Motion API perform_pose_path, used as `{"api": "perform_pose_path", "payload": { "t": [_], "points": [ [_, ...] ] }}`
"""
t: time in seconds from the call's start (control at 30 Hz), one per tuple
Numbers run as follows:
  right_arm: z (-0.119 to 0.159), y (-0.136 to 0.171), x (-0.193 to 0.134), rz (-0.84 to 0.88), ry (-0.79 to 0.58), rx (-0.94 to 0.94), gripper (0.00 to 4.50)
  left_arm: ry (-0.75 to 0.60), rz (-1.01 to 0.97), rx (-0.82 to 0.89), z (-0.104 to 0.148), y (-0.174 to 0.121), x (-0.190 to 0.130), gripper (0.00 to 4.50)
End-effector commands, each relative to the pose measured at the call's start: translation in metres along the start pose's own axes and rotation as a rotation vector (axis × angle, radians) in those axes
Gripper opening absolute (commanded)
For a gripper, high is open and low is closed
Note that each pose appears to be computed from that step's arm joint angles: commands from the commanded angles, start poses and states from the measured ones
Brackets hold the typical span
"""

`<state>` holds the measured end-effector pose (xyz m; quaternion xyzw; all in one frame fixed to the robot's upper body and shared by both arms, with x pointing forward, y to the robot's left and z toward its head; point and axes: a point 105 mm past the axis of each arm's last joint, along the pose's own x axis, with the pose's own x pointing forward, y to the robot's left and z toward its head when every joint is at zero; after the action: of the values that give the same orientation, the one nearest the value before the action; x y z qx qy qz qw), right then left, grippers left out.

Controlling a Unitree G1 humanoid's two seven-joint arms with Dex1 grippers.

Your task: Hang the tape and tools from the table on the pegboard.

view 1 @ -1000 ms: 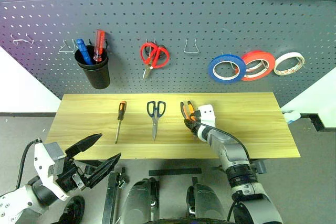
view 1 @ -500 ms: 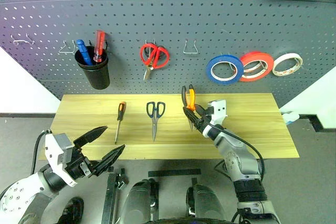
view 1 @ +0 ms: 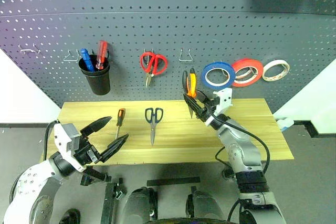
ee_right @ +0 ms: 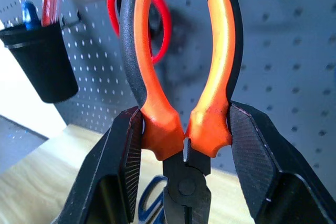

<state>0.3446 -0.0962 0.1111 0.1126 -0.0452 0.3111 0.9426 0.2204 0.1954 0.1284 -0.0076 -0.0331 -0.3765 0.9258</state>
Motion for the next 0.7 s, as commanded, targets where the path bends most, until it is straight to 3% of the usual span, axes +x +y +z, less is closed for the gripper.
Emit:
{"api": "perform_pose_path", "payload": {
  "t": [0.03, 0.7],
  "points": [
    [0.041, 0.012, 0.013, 0.056, -0.137, -0.051, 2.1, -0.028, -0.017, 0.03, 0.005, 0.0, 0.008, 4.5],
    [0.102, 0.013, 0.061, 0.001, -0.335, -0.138, 2.1, -0.062, 0.013, 0.068, 0.01, 0.011, 0.012, 4.5]
  ]
}}
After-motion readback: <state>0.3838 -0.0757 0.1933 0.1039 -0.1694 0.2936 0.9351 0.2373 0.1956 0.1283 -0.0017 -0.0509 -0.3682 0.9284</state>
